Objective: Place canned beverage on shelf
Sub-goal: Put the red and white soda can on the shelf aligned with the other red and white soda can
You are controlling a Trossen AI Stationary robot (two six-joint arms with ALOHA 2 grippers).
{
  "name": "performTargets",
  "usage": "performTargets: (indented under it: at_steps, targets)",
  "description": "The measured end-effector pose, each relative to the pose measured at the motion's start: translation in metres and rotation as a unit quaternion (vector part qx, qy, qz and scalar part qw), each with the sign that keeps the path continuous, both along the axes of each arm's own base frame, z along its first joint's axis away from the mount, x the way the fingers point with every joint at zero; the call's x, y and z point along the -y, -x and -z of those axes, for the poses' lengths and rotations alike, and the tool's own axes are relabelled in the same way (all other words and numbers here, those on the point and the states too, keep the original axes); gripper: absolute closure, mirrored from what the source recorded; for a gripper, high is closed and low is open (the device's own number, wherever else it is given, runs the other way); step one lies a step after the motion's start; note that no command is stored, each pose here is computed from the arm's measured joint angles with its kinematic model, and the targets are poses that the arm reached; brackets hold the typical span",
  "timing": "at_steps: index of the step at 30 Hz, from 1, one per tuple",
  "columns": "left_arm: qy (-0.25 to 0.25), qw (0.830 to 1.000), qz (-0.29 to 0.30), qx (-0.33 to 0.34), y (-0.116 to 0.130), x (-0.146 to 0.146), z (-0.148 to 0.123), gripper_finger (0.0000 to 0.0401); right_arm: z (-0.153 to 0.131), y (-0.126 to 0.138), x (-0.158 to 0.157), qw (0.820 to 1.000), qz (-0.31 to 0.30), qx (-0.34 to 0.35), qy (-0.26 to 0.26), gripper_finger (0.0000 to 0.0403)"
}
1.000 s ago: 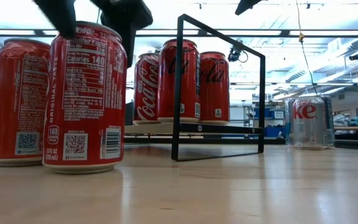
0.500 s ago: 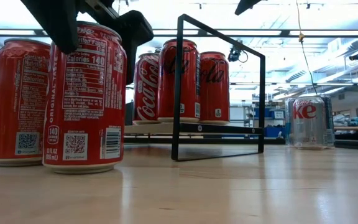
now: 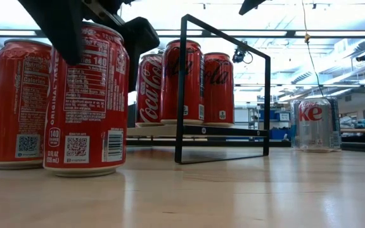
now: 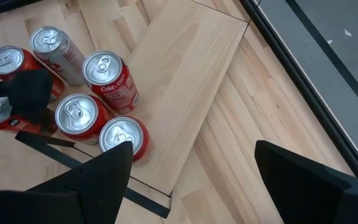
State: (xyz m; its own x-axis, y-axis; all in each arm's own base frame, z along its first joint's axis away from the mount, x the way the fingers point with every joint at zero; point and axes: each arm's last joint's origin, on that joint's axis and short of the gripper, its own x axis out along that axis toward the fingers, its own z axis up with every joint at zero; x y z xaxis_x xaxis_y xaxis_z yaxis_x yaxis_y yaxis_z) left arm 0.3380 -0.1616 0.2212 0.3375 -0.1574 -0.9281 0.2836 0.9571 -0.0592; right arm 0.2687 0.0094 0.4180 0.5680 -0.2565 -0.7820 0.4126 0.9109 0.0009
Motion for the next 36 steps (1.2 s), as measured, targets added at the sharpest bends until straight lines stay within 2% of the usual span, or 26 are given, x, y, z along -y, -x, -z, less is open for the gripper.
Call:
performTargets:
  at_steps: [7, 13, 19, 25, 36]
  targets:
    - [0.0, 1.0, -0.003, -0.005, 0.001, -0.001, 0.0, 0.0095, 0.0, 0.0, 0.0, 1.0, 0.0, 0.0, -0.001, 0.0055]
    - [0.011, 0.999, -0.026, -0.022, -0.002, -0.008, -0.007, 0.0095, 0.0, 0.0, 0.0, 1.0, -0.001, 0.0, -0.002, 0.0055]
    - [0.025, 0.998, -0.059, -0.029, -0.011, -0.026, -0.036, 0.0094, 0.0, 0.0, 0.0, 1.0, -0.001, 0.0, -0.002, 0.0055]
    - [0.075, 0.99, -0.111, -0.05, -0.018, -0.048, -0.074, 0.0094, 0.0, 0.0, 0.0, 1.0, -0.001, 0.0, -0.001, 0.0055]
    - [0.07, 0.983, -0.157, -0.07, -0.006, -0.101, -0.143, 0.0094, 0.0, 0.0, 0.001, 1.0, 0.006, 0.0, 0.008, 0.0055]
